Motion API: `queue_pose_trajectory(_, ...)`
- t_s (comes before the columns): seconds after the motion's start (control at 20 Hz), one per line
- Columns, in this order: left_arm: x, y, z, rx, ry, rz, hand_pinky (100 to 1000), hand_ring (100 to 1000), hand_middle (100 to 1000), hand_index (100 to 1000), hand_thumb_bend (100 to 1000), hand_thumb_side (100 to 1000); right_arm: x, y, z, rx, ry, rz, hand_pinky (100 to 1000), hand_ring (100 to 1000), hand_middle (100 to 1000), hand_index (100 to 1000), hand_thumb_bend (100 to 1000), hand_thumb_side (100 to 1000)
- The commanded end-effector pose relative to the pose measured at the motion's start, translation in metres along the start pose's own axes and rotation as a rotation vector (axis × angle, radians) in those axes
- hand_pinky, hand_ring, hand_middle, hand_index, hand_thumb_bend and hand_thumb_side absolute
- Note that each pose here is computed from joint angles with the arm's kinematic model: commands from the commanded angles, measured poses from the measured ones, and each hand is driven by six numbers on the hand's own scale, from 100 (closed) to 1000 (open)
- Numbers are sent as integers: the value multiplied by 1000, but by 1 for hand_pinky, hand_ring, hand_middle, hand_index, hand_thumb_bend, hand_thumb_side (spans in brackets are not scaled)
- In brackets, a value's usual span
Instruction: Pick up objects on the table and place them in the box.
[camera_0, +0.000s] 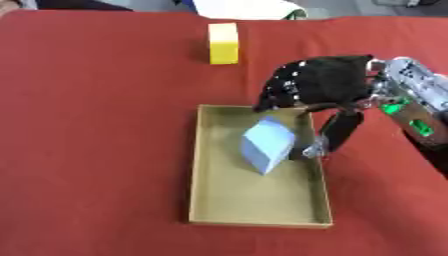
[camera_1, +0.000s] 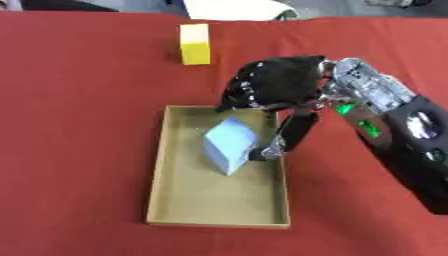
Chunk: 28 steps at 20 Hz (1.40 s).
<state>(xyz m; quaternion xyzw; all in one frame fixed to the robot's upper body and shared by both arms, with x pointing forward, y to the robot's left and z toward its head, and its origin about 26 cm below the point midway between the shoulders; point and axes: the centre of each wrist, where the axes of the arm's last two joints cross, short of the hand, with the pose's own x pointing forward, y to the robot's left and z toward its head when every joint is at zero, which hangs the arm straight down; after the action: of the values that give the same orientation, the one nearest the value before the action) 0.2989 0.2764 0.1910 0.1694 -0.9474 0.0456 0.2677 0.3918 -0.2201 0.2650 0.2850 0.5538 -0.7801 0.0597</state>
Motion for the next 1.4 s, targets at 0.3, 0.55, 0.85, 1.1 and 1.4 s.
queue_pose_trajectory(0.3,6,4,-12,-24,-48,-13,809,700,670,796,218,733,-20,-46,44,-259,203,-33,818,811,760,935,281,727)
queue_pose_trajectory(0.55,13,9,-30,-82,-116,-55,811,706,675,799,231,724,-26,-67,72,-446,374,-58,807,793,715,903,100,752)
queue_pose_trajectory(0.85,35,18,-72,-195,-217,-221,817,723,682,809,228,669,-30,-82,100,-615,494,-96,798,777,691,887,164,714)
queue_pose_trajectory(1.1,59,20,-105,-338,-228,-422,827,750,691,823,209,671,-33,-85,122,-730,582,-153,789,771,682,882,135,734)
queue_pose_trajectory(1.4,72,9,-132,-563,-164,-606,835,773,699,838,222,695,-38,-80,143,-837,672,-212,779,766,675,877,127,743)
